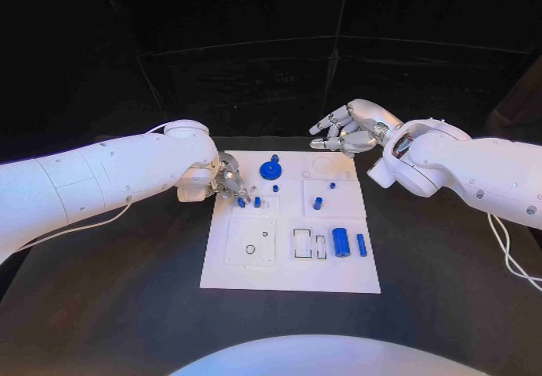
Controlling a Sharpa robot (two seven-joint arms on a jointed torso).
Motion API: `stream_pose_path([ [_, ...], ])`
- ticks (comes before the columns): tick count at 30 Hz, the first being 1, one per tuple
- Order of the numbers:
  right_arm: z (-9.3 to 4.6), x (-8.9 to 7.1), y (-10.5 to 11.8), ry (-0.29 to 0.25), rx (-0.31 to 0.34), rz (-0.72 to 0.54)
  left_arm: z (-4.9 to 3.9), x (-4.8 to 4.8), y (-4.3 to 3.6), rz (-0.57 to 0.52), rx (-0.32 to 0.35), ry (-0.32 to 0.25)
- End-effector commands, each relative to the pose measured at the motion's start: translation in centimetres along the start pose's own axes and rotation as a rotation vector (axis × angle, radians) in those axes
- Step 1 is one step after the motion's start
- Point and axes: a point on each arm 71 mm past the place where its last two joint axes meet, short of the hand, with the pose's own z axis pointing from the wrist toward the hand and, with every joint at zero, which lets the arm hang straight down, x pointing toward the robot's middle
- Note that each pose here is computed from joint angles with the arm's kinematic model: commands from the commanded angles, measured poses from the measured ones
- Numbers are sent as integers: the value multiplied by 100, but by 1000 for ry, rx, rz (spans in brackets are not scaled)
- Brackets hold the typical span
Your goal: Assemble the parts on the task board
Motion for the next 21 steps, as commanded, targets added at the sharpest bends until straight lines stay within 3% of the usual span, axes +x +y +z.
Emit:
stream_pose_path([
  [1, 6, 0, 24, 0, -14, -1, -3, -12, -3, -4, -4, -13],
  [21, 9, 0, 25, -1, -15, -1, -14, -31, 39, -27, -2, -42],
])
